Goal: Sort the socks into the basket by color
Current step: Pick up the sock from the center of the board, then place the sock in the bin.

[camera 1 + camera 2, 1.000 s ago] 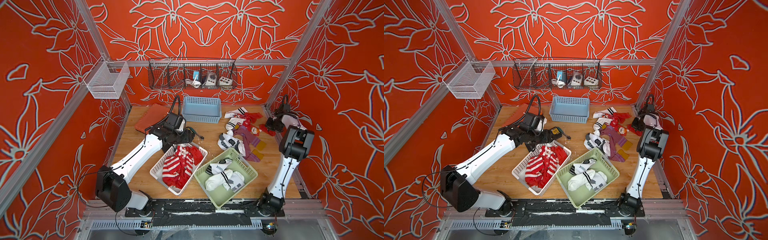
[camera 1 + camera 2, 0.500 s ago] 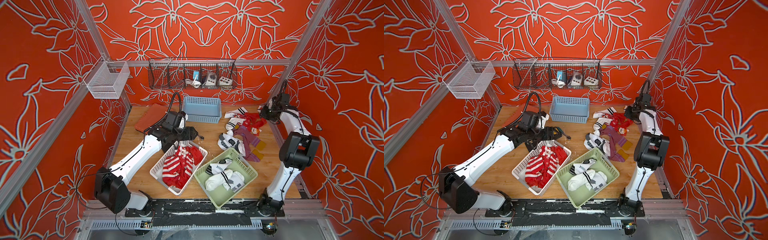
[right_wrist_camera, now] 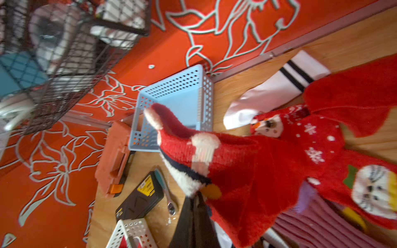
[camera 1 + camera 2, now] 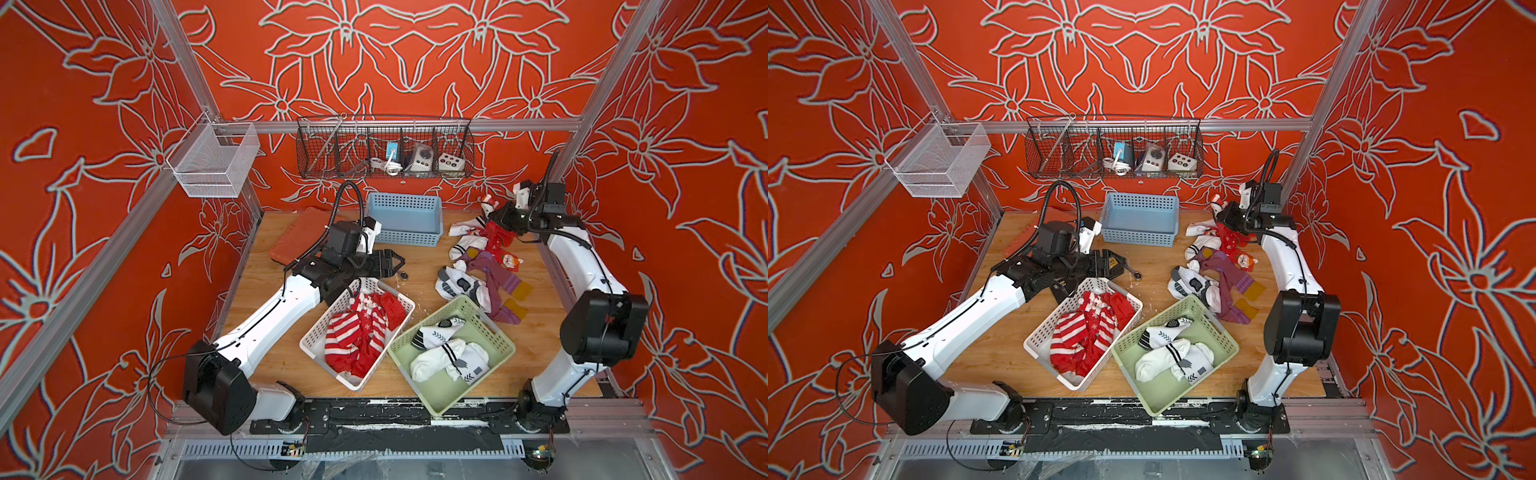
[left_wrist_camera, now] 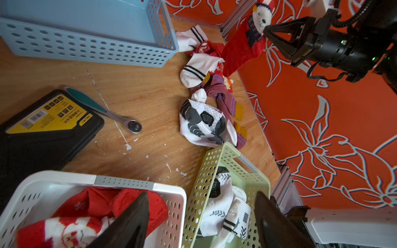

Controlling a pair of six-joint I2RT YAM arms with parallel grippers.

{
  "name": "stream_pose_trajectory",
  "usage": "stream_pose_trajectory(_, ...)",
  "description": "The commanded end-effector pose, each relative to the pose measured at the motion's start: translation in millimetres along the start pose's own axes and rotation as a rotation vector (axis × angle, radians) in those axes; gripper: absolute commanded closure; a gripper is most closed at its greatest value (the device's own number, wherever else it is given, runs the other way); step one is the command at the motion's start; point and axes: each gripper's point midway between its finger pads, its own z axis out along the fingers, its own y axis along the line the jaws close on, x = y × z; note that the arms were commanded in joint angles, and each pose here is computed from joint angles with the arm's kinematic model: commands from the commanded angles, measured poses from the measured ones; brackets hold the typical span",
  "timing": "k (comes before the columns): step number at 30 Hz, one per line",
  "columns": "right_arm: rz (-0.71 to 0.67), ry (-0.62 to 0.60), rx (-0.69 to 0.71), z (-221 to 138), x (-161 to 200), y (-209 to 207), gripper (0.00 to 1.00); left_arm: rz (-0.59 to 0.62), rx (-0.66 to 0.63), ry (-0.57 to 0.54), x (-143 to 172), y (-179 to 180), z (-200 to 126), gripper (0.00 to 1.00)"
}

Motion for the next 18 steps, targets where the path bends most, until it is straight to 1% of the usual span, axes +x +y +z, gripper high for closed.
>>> stream_pose_trajectory(1, -0.027, 0.009, -0.164, -8.7, 14.8, 51.0, 1.00, 0.077, 0.115, -0.072, -16.3, -32.4, -10.1, 0.24)
stream_pose_trajectory(6, -0.098, 0.065, -0.291, -23.6, 51.8, 102.7, 1.00, 0.129, 0.203, -0.118, -26.7, -55.0, -9.5, 0.20)
stream_pose_trajectory(12, -0.181, 0.120, -0.409, -47.0, 89.6, 148.6, 1.00, 0.116, 0.282, -0.129, -33.2, -70.9, -4.1, 0.16)
stream_pose_trajectory(15, -0.222, 0.156, -0.458, -54.8, 109.5, 168.0, 1.00, 0.104, 0.316, -0.145, -35.5, -78.2, -2.9, 0.11)
stream_pose_trajectory(17, -0.252, 0.187, -0.474, -57.2, 123.8, 176.5, 1.00, 0.098, 0.327, -0.161, -37.9, -82.6, -3.1, 0.01)
stream_pose_trajectory(18, -0.263, 0.200, -0.483, -58.7, 129.2, 180.7, 1.00, 0.094, 0.326, -0.170, -39.4, -83.6, -3.4, 0.00)
